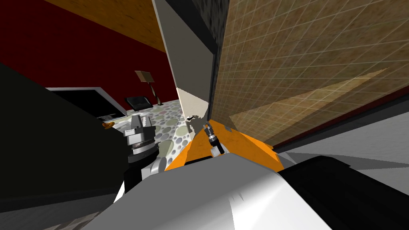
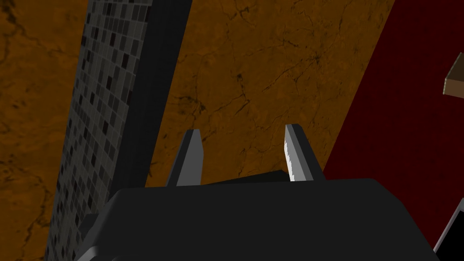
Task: Push the door open
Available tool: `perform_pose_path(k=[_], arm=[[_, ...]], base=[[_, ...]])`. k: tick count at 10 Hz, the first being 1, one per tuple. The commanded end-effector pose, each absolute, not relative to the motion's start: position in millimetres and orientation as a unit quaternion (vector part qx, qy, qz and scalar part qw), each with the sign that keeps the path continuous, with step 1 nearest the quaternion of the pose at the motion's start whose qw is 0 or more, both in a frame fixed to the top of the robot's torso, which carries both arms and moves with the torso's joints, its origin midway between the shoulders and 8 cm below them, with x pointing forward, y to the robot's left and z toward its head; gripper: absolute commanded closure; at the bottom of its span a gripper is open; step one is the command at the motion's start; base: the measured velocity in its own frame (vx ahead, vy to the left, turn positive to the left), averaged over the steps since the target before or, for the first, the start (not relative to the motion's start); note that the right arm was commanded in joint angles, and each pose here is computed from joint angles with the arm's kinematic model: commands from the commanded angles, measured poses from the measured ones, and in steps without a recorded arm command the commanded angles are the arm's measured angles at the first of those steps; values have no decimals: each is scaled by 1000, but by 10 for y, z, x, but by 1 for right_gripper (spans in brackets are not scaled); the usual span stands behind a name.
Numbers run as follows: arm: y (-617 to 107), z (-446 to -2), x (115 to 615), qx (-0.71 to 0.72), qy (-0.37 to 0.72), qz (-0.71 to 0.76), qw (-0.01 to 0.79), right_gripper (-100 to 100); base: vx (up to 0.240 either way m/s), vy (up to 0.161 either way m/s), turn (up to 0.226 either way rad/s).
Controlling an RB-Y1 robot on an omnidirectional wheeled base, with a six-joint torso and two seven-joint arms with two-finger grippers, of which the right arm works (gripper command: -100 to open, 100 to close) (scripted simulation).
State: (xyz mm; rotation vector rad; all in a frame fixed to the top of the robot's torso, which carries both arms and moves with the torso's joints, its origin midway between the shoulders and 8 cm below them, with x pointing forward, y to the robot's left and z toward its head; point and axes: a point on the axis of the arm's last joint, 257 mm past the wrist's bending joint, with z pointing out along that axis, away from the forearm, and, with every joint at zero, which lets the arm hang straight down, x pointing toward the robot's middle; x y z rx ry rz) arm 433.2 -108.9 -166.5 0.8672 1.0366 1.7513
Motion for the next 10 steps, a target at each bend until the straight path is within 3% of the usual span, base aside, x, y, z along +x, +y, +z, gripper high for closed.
perform_pose_path(k=[1, 10], arm=[[-1029, -1773, 4341, 350, 428, 708, 440, -100], [-598, -2490, 4290, 343, 493, 700, 385, -100]], base=[[59, -6, 19], [99, -6, 30]])
